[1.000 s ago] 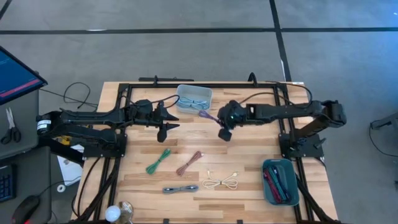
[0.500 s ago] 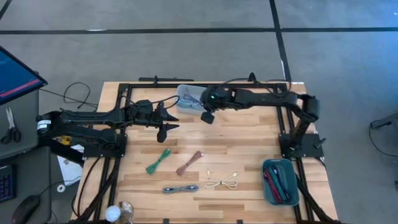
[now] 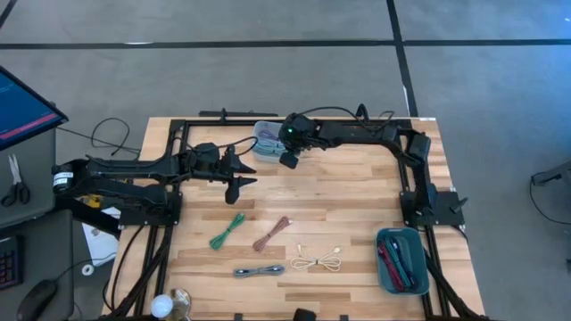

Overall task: Pick & Place USB Port
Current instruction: Put the violet charger cable into the gray bin, then put the white charger cable into the gray bin

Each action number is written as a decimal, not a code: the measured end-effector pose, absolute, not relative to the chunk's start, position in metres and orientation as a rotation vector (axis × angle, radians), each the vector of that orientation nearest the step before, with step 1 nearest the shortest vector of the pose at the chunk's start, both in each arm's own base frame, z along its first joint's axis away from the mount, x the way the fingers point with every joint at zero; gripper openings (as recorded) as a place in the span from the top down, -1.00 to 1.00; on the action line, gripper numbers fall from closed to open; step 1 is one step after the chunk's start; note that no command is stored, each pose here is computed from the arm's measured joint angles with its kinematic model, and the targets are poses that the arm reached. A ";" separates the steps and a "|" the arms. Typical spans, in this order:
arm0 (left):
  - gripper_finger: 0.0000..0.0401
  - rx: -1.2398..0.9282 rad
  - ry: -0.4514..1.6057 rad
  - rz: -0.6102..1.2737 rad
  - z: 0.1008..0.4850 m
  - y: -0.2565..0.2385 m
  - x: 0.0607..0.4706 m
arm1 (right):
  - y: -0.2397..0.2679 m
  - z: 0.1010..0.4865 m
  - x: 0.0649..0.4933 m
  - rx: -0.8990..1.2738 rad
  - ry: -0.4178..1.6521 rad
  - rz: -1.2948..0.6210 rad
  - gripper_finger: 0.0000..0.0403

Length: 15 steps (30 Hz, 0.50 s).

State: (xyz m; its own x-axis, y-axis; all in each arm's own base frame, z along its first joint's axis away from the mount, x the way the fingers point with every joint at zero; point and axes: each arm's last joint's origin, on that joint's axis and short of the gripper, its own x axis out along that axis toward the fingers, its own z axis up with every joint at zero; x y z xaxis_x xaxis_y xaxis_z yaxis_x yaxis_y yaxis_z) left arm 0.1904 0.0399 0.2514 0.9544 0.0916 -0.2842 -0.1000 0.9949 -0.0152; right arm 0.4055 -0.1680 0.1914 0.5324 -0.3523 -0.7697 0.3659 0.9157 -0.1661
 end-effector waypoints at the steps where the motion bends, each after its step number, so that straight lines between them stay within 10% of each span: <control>1: 0.32 -0.030 0.287 0.098 0.251 0.040 0.190 | -0.170 0.190 0.408 0.012 0.902 -0.429 0.94; 15: 0.32 -0.030 0.287 0.098 0.251 0.040 0.190 | -0.167 0.198 0.405 0.018 0.893 -0.406 0.56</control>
State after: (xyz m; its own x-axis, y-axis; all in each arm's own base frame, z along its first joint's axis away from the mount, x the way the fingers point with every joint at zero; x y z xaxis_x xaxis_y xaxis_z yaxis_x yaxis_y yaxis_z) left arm 0.1903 0.0401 0.2515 0.9544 0.0924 -0.2839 -0.1008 0.9948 -0.0151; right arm 0.4051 -0.1667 0.1980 0.5565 -0.3365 -0.7596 0.3512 0.9239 -0.1519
